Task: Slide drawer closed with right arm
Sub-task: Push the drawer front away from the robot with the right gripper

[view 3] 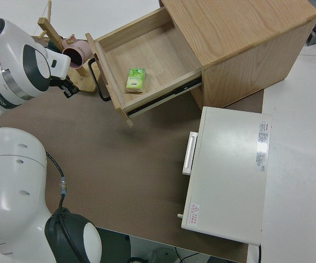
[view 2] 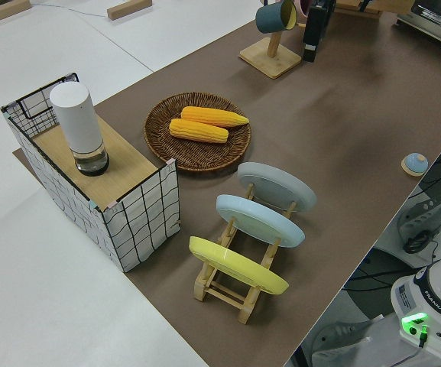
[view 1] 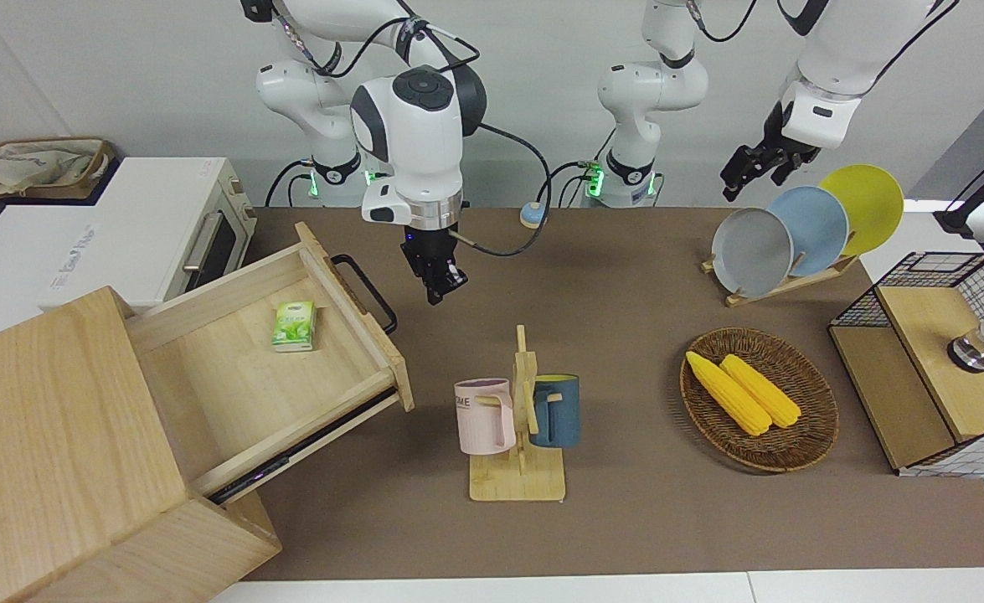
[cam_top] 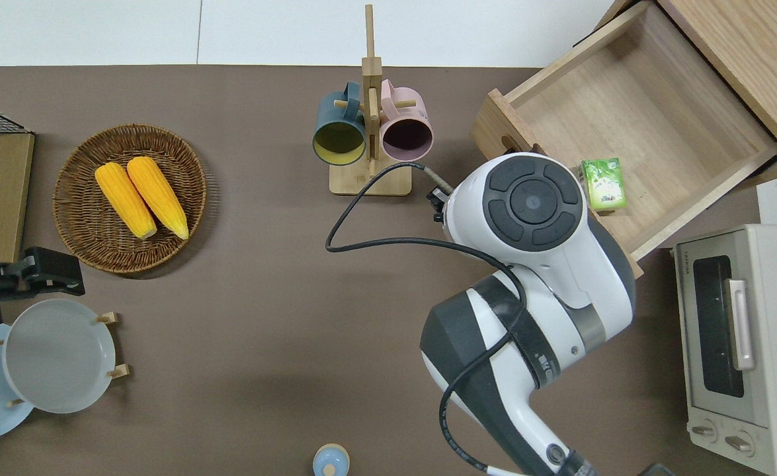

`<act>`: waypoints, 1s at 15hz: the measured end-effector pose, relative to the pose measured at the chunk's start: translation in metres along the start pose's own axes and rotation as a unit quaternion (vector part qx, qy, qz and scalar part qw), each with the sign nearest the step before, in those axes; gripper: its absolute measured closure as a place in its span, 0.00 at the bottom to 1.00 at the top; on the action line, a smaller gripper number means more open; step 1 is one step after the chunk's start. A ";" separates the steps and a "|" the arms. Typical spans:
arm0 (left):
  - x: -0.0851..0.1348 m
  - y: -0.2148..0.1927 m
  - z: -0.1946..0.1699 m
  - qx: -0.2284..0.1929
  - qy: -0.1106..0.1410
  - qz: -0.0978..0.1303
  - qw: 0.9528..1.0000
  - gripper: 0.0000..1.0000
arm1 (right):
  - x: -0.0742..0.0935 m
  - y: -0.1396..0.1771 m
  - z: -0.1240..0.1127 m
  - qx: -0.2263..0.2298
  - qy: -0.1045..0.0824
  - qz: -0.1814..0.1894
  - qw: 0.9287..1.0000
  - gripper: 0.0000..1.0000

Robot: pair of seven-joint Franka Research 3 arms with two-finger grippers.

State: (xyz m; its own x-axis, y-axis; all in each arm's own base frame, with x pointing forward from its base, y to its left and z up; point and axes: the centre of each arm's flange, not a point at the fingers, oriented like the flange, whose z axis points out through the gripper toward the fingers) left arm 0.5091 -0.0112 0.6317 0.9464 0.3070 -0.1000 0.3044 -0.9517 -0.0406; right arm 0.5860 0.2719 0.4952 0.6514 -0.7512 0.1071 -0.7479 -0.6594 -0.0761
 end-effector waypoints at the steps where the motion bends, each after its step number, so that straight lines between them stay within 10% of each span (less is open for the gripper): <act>1: 0.000 0.000 0.000 0.000 0.000 0.000 1.000 0.00 | 0.007 0.001 0.001 0.000 0.000 0.004 1.000 0.99; 8: 0.000 0.000 0.000 0.000 0.000 0.000 1.000 0.00 | 0.056 0.006 0.006 -0.017 -0.006 0.013 1.000 0.99; 15: 0.000 0.000 0.000 0.000 0.000 0.000 1.000 0.00 | 0.081 0.013 0.010 -0.024 -0.050 0.010 0.998 0.99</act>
State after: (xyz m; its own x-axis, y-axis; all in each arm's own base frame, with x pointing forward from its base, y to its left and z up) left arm 0.5091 -0.0112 0.6317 0.9464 0.3070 -0.1000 0.3044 -0.9517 -0.0406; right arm 0.6304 0.2016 0.4927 0.6443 -0.7648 0.0073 -0.7643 -0.6441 -0.0304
